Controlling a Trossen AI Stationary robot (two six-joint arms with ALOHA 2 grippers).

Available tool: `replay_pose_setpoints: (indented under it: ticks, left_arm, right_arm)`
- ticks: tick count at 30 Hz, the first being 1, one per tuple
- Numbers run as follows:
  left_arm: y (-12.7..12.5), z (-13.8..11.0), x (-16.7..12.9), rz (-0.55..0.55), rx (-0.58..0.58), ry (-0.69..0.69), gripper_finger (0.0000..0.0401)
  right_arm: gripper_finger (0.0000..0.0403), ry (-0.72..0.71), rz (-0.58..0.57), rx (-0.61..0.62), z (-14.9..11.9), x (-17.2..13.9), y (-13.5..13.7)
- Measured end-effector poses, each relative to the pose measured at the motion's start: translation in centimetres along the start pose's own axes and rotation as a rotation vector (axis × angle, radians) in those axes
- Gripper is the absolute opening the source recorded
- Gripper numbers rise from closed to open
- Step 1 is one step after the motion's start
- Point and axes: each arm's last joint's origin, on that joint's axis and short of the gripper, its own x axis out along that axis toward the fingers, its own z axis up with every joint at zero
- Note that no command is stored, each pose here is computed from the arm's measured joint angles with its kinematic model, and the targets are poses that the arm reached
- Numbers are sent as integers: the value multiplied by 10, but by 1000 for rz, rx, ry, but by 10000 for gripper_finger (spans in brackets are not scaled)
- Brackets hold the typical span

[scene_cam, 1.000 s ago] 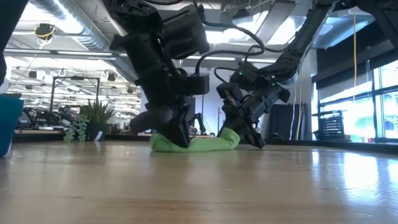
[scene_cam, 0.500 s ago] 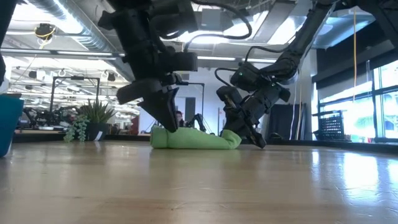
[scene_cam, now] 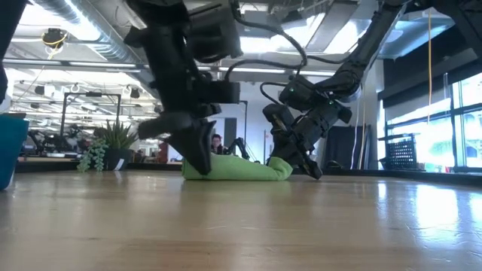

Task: Roll microfiber towels into tight, uniform cylinder then place into a basket
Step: Roll the green towel

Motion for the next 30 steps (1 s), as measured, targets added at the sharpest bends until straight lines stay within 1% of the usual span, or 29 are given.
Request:
replay_pose_setpoints:
  ticks: [4,6,10,16,19,24,30]
  left_arm:
    - [8,-2,6,136,-14,36,47]
    - [13,-2,6,176,-25,39,45]
    - [20,-2,0,184,-44,21,38]
    - [32,-3,2,195,-76,28,31]
    - [34,-4,3,167,-83,25,26]
    - [33,-3,-8,104,-82,-4,16]
    - [36,1,-19,113,-75,-62,8]
  right_arm:
    - [3,2,1,-2,0,0,0]
    - [3,3,2,-3,0,0,0]
    - [3,3,2,-4,0,0,0]
    - [3,3,1,-4,0,0,0]
    - [3,1,-2,-4,0,0,0]
    - [3,0,-3,-5,0,0,0]
    - [3,-1,-3,-5,0,0,0]
